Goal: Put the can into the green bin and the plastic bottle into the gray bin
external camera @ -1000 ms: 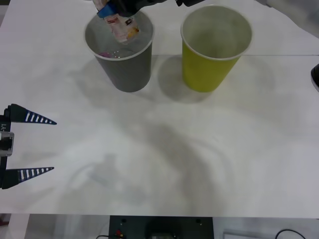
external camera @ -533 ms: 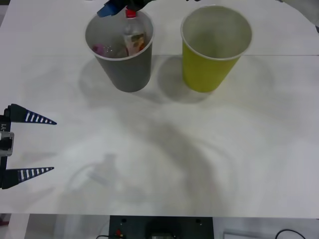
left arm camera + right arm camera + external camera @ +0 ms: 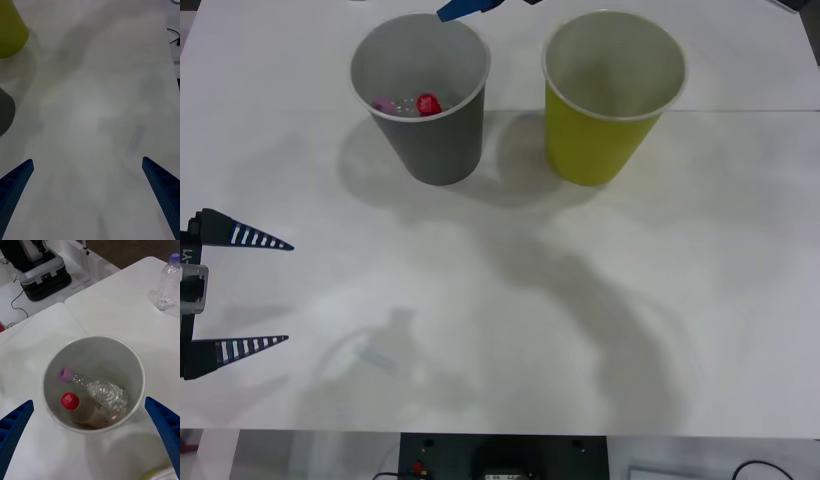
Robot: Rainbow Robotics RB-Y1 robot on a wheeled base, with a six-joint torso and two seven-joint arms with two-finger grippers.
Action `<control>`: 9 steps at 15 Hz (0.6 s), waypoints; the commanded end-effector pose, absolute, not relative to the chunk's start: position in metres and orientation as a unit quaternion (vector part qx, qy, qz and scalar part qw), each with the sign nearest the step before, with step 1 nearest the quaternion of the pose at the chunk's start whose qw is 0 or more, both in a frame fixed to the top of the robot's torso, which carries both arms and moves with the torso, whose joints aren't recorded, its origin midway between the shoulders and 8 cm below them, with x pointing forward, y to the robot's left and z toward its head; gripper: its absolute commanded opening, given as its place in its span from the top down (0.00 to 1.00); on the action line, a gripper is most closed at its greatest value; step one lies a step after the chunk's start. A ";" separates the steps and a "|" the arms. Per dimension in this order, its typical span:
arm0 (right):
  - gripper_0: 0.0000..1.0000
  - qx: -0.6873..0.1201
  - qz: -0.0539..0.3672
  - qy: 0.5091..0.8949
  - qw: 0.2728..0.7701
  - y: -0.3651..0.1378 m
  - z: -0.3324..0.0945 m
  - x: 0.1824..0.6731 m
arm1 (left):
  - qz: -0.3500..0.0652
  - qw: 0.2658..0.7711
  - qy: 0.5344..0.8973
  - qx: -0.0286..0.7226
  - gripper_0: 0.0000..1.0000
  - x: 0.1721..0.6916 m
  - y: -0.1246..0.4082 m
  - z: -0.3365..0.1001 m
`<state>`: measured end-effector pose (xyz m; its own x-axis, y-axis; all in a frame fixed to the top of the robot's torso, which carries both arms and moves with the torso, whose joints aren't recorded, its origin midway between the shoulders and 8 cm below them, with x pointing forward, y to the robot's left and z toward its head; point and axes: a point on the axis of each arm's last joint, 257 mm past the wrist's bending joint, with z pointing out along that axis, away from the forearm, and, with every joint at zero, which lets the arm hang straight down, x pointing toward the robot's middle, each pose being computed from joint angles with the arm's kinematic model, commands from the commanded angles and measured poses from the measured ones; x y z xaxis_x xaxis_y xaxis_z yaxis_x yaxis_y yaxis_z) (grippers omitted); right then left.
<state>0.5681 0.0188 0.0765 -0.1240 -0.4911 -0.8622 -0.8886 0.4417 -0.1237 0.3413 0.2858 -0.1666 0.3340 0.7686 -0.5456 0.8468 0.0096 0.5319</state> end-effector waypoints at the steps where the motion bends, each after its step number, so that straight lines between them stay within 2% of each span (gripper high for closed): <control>1: 0.00 -0.490 0.223 0.713 0.448 -0.020 0.078 0.547 | -0.047 0.417 0.575 0.702 0.00 0.341 0.286 -0.167; 4: 0.00 -0.502 0.226 0.709 0.442 -0.060 0.068 0.521 | -0.047 0.417 0.575 0.702 0.00 0.341 0.286 -0.167; 9: 0.00 -0.538 0.225 0.671 0.457 -0.110 0.042 0.482 | -0.047 0.417 0.575 0.702 0.00 0.341 0.286 -0.167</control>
